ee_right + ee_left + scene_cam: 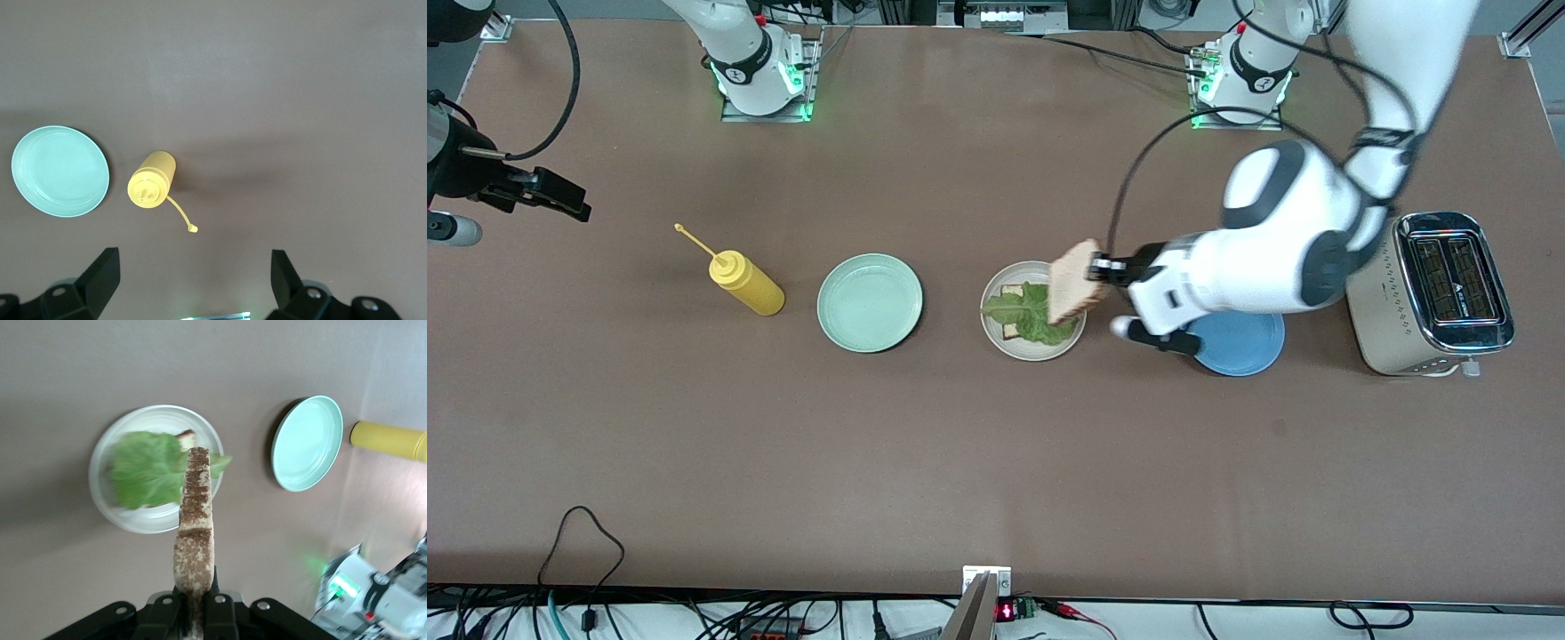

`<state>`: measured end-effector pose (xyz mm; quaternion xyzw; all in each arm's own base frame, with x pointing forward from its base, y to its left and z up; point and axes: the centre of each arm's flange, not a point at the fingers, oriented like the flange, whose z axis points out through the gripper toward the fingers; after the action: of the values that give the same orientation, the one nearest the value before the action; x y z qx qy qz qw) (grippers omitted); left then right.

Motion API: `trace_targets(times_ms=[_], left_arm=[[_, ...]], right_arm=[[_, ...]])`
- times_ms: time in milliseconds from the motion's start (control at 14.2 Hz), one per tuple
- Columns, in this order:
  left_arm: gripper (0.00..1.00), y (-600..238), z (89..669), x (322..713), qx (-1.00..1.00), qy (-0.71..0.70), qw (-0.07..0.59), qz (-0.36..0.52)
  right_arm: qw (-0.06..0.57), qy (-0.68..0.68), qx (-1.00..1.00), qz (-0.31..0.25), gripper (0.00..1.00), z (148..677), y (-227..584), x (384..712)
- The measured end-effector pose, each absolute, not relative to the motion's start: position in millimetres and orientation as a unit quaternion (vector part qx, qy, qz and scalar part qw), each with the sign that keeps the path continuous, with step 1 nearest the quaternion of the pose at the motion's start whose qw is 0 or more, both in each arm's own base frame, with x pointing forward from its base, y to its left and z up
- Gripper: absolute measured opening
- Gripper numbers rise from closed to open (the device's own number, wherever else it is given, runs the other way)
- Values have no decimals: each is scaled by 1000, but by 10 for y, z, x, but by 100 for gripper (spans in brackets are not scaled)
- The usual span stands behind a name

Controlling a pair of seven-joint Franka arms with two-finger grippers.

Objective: Make sandwich in beige plate with both arms
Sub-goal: 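Lower the bread slice onto the lettuce with the left gripper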

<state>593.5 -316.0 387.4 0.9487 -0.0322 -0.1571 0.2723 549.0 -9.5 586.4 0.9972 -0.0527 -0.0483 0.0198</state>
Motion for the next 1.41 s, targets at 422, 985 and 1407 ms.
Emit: trace_targets(times_ms=[422, 985, 1407], left_arm=[[10, -3217, 3173, 6019, 925, 53, 334, -175], [10, -3322, 2733, 5905, 919, 37, 336, -203], [10, -3308, 2545, 5886, 905, 14, 369, -208]], right_arm=[[20, -55, 997, -50, 100, 5854, -118, 5492], [20, -60, 997, -50, 100, 5853, -160, 5491], [19, -63, 997, -50, 100, 5853, -199, 5490]])
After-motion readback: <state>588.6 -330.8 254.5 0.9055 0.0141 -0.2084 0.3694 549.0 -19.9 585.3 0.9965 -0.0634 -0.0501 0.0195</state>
